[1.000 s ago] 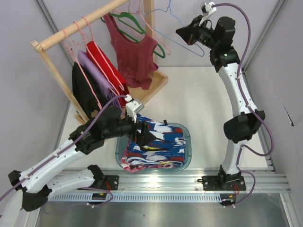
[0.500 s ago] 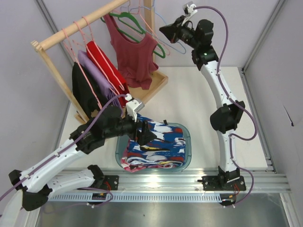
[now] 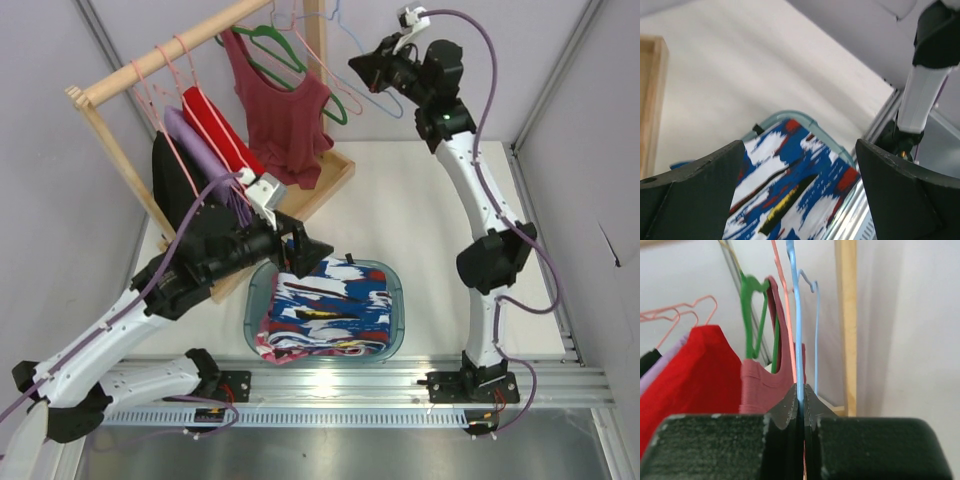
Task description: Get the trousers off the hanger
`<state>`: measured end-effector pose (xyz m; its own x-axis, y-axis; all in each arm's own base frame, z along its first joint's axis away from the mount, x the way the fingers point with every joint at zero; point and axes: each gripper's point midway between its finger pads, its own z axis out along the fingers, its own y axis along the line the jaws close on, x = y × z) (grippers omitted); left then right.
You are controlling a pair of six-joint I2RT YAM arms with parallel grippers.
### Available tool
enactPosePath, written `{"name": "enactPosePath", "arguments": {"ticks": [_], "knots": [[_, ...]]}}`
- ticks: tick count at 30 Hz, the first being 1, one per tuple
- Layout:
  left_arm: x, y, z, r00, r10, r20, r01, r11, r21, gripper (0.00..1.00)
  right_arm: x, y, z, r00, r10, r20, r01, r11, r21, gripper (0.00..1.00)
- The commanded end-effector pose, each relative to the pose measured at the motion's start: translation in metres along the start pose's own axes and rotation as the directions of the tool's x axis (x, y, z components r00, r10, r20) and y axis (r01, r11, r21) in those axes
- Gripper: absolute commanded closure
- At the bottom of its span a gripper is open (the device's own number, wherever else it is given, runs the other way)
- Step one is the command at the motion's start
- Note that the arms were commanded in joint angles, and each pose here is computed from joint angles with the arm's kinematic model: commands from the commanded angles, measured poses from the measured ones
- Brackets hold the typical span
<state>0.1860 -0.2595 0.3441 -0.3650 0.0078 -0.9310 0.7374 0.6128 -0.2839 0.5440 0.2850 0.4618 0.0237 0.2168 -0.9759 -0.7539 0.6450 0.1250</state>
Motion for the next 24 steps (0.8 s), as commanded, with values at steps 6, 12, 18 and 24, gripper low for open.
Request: {"name": "enactPosePath", "arguments": {"ticks": [6, 12, 18, 24], "knots": [[-0.143, -0.014, -0.019, 0.921, 0.021, 0.390, -0.004, 0.999, -0.044, 0.00, -0.121, 0.064, -0.096, 0.984, -0.110, 0.140, 0.106, 0.994, 0.036, 1.00], [-0.216, -0.041, -0.045, 0.802, -0.155, 0.577, 0.116, 0.988, 0.103, 0.00, -0.124, 0.096, -0.150, 0.986, -0.090, 0.140, 0.082, 0.994, 0.065, 1.00], [-0.263, -0.067, -0.026, 0.776, -0.242, 0.583, 0.139, 0.967, 0.215, 0.02, -0.105, 0.116, -0.181, 0.992, -0.055, 0.112, 0.043, 0.993, 0.107, 1.00], [-0.273, -0.067, 0.012, 0.722, -0.413, 0.555, 0.291, 0.909, 0.297, 0.03, -0.100, 0.136, -0.206, 0.993, -0.037, 0.115, 0.021, 0.990, 0.139, 1.00]]}}
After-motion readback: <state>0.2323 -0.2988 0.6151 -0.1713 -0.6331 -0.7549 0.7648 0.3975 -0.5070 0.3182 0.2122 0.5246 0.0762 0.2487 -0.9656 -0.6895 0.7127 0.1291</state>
